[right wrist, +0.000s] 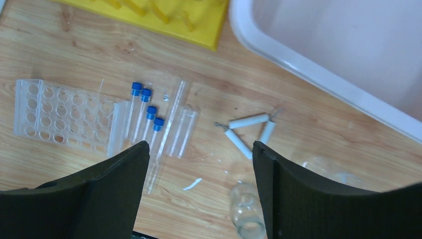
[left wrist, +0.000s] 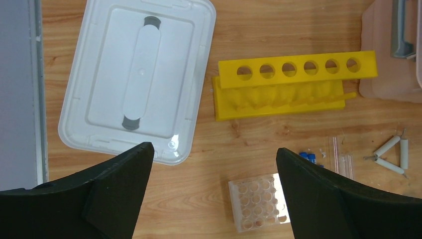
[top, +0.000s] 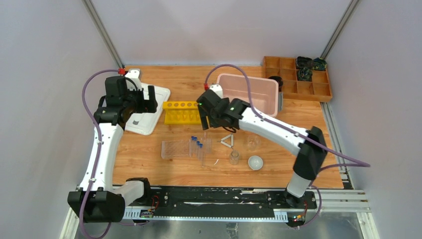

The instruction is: Organize the chemistry lab equipment

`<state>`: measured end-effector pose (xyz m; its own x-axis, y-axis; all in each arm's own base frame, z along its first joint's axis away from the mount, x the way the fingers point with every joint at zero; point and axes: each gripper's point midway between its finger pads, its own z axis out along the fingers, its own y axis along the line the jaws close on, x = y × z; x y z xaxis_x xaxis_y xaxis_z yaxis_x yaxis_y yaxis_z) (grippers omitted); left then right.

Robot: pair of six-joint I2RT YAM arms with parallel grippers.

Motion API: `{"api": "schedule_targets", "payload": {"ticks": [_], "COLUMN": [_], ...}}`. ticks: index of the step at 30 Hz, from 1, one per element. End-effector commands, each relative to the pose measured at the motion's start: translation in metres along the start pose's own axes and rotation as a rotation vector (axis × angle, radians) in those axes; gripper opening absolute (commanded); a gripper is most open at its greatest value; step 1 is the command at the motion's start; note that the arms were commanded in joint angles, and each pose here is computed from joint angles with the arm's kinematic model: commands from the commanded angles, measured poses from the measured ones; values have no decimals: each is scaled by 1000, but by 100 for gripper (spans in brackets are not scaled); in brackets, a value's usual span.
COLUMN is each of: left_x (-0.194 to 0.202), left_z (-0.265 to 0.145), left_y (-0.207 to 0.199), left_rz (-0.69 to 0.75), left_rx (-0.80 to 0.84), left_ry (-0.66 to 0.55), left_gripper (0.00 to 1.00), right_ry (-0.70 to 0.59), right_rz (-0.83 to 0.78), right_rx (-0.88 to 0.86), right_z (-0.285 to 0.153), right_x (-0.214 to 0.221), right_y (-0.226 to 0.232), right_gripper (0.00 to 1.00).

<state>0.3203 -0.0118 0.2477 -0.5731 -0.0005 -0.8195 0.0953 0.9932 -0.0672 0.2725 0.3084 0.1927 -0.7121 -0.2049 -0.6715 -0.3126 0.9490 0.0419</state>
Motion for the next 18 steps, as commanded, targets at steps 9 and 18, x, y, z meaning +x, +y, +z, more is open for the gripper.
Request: {"api": "schedule_targets", "payload": {"ticks": [9,18], "left_x": [-6,-3], "left_z": [-12,-15], "left_y": [-6,-7], "left_rz": [-13,-7], "left_rx": [27,31], "left_ry": [-21,-11], "left_gripper": [100,100], "right_ry": [157,161], "right_rz": [-5,34], "right_rx": [-22,60], "right_z": [68,108], "right_x": [41,53], "right_y": [64,62], "right_gripper": [62,52]}}
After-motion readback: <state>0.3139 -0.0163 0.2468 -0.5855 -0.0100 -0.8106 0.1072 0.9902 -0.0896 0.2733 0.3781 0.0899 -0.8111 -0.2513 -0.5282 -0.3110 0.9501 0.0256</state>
